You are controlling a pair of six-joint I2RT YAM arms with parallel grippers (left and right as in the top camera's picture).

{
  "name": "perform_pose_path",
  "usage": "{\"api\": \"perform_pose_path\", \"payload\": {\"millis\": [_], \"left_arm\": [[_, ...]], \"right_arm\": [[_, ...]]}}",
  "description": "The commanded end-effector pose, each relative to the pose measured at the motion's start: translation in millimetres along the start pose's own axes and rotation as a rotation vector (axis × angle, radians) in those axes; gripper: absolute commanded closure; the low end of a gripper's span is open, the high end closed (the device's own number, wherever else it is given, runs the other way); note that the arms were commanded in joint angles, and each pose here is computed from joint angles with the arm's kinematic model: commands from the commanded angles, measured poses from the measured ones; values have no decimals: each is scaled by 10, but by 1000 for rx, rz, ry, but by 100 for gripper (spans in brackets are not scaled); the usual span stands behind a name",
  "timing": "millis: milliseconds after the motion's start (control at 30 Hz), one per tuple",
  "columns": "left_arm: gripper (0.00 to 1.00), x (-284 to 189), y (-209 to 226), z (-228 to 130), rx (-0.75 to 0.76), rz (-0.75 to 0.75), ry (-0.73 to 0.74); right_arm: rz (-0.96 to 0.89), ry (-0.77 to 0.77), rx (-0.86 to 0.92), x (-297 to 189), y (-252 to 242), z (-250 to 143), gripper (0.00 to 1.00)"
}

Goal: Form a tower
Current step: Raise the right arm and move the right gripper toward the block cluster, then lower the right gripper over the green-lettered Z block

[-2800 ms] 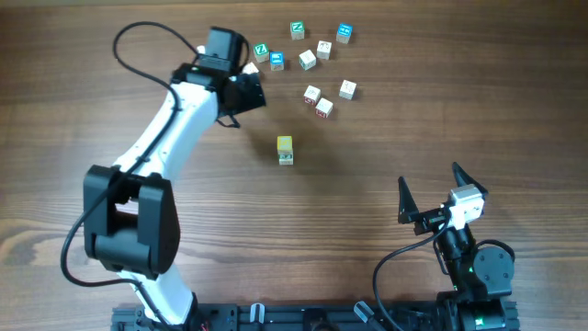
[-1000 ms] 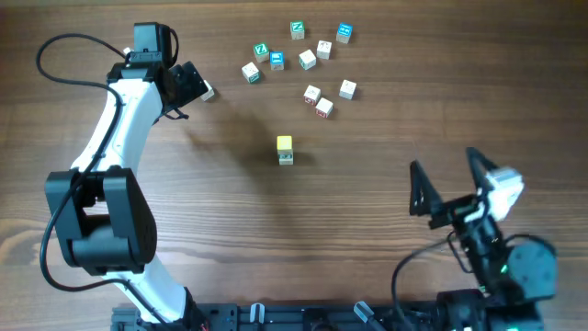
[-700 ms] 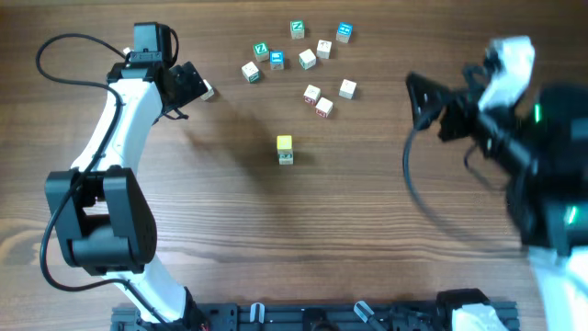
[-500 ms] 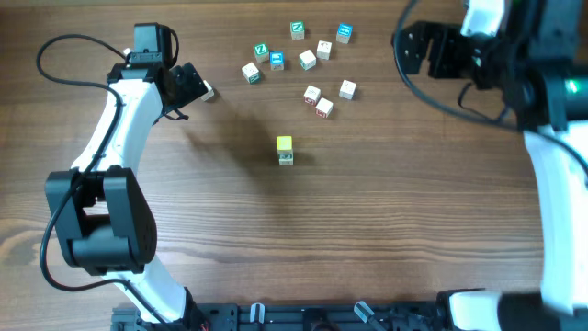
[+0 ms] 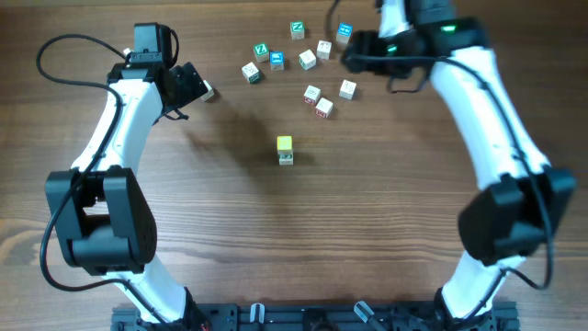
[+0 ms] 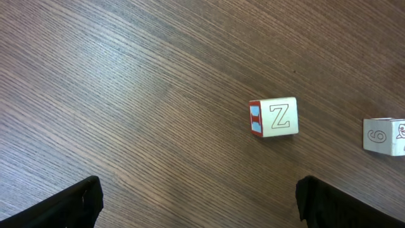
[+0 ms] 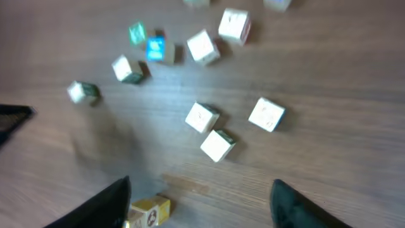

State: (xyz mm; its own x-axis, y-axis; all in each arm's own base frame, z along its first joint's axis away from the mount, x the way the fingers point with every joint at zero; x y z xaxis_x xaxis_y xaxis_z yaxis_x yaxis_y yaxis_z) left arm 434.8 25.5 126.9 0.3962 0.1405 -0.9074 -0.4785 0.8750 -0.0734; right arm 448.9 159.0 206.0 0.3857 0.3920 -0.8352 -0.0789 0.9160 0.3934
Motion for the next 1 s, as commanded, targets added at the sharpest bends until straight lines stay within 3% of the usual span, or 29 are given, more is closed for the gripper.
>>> {"api": "perform_pose_path", "payload": {"millis": [0,100,300,533,933,967], "left_arm": [[0,58,18,-37,7,14,13],[0,58,18,-37,7,14,13],[0,59,18,-38,7,14,14],[0,58,18,-37,7,14,13],[0,58,18,-37,7,14,13],[0,58,18,-37,7,14,13]], "right_arm": [[-88,69,79,488,104,-188,30],[-173,119,187,864,93,-388,28],[-338,112,210,1237,-65,-553,28],[-328,91,212,1366,-104,-565,42],[-307,111,235,1487,-152,-691,41],[-308,111,235,1487,-153,-691,36]]}}
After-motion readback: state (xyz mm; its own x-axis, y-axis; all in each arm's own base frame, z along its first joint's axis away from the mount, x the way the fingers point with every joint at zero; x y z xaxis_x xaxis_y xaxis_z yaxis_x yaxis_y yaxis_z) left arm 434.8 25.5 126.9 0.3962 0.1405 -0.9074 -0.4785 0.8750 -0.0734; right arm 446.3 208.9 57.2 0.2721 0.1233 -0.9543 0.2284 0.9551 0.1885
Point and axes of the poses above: each gripper's point midway between its finger pads, its own x axis out along the fingers, its own y axis along the line the jaws close on, z = x × y, the point moved 4 cm from there along -x, back along the fingers, and after that the axes turned 3 degrees about x, right-handed, at the moved point
